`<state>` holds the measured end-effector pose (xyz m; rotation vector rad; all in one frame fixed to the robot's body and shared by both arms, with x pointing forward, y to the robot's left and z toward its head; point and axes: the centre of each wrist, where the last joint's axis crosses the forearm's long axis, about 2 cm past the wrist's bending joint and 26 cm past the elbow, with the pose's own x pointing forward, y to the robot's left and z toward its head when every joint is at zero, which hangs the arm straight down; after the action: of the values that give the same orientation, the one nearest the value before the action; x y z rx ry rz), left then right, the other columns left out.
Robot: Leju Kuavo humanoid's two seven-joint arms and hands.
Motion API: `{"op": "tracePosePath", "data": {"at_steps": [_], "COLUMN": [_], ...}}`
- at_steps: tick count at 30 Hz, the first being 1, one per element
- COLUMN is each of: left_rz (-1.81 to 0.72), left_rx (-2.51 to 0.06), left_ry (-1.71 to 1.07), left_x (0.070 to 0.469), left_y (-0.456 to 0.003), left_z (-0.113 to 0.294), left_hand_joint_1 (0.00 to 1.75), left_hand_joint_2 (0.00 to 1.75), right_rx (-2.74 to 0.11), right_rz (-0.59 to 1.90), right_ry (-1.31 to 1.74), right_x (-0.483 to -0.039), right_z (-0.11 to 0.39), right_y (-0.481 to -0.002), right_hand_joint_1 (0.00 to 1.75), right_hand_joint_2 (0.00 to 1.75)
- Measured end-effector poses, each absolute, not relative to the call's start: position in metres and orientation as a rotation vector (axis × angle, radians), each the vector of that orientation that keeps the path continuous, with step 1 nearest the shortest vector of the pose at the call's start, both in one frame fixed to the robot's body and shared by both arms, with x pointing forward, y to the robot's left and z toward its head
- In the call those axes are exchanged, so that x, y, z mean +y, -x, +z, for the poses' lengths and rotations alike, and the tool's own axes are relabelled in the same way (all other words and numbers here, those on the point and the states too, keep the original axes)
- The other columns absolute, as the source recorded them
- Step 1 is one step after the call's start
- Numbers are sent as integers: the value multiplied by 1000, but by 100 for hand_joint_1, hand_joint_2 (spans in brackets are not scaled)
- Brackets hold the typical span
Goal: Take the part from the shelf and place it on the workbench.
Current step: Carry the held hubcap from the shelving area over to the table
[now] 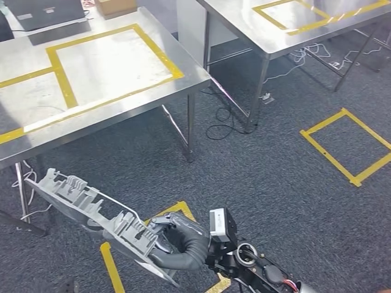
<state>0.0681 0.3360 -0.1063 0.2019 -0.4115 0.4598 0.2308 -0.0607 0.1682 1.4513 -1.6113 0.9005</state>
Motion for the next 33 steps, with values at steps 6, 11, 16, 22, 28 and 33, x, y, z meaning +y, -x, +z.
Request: {"op": "tracePosePath", "data": {"at_steps": [6, 11, 16, 22, 28, 33], "left_rz": [461, 458, 456, 455, 454, 453], "left_rx": [-412, -413, -414, -413, -416, -419], "left_ry": [-202, -204, -205, -204, -203, -202], "left_x": [336, 337, 338, 338, 338, 338], "left_y": [-68, -68, -69, -68, -70, -71], "left_z": [-106, -106, -106, -106, -106, -106], "left_hand_joint_1": [0, 0, 0, 0, 0, 0], "left_hand_joint_2": [0, 0, 0, 0, 0, 0], "right_rx": [-1615, -1616, -1619, -1615, -1618, -1619], "right_rz": [913, 918, 918, 918, 925, 925], "right_ry": [-1444, -1439, -1432, -1427, -1415, -1415], "right_x": [-61, -61, -61, -62, -63, -63], "right_z": [168, 168, 168, 165, 165, 165], "right_y": [-231, -231, -230, -229, -230, -230], "right_hand_joint_1": [175, 175, 175, 175, 175, 175], "right_hand_joint_2": [175, 175, 175, 175, 175, 175]}}
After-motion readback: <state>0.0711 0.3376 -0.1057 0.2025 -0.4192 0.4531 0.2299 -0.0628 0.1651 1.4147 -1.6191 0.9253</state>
